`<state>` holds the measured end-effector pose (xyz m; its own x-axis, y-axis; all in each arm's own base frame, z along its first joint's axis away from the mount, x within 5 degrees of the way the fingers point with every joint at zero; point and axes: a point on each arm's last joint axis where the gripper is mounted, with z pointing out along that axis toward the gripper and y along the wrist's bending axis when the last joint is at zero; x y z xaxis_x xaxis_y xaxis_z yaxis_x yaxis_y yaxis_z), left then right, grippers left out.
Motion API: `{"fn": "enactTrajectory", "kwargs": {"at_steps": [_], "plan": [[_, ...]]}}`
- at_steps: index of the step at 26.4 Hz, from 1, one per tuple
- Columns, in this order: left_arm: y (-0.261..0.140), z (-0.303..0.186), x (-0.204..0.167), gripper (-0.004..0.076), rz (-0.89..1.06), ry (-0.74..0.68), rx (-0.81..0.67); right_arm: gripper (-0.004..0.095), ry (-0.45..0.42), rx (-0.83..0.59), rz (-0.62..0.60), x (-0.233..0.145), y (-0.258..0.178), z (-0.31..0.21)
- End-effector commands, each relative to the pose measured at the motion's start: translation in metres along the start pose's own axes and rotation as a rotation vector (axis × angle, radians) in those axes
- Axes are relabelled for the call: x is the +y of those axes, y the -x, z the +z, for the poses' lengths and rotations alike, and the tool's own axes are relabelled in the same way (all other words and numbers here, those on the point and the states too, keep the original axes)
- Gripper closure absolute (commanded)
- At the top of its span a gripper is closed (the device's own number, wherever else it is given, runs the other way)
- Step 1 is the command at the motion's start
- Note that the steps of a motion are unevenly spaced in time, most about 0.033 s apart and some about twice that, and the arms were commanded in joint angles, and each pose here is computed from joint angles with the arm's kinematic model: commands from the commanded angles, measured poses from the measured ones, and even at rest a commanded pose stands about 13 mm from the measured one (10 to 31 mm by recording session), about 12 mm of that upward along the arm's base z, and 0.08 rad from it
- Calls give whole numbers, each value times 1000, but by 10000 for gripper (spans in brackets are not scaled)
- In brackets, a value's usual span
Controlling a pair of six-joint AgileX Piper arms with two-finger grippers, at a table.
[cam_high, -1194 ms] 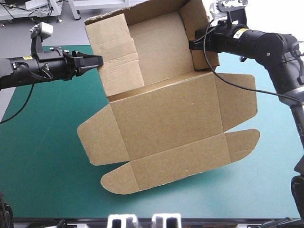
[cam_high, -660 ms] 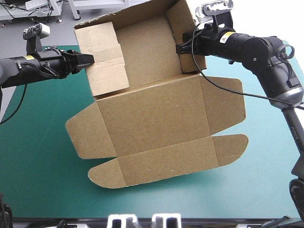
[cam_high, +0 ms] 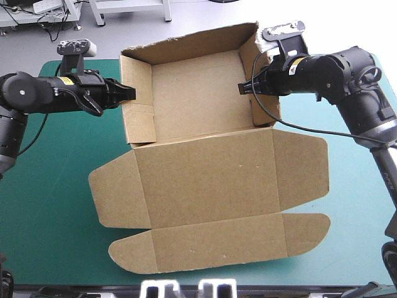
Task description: Fold the box
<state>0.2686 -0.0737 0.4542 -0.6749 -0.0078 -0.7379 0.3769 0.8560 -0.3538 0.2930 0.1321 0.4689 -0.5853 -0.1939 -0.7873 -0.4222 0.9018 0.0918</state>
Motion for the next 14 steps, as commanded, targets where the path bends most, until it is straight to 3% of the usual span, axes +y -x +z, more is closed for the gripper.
{"fn": "enactTrajectory", "kwargs": {"at_steps": [1, 8, 14], "plan": [[9, -17, -30, 734, 61, -10, -118, 911, 52, 45, -23, 11, -4, -24], [-14, 55, -19, 734, 99, 156, 228, 912, 49, 220, 6, 8, -19, 9], [-18, 107, 1, 734, 21, 221, 297, 913, 46, 399, 29, 3, -39, 78]]}}
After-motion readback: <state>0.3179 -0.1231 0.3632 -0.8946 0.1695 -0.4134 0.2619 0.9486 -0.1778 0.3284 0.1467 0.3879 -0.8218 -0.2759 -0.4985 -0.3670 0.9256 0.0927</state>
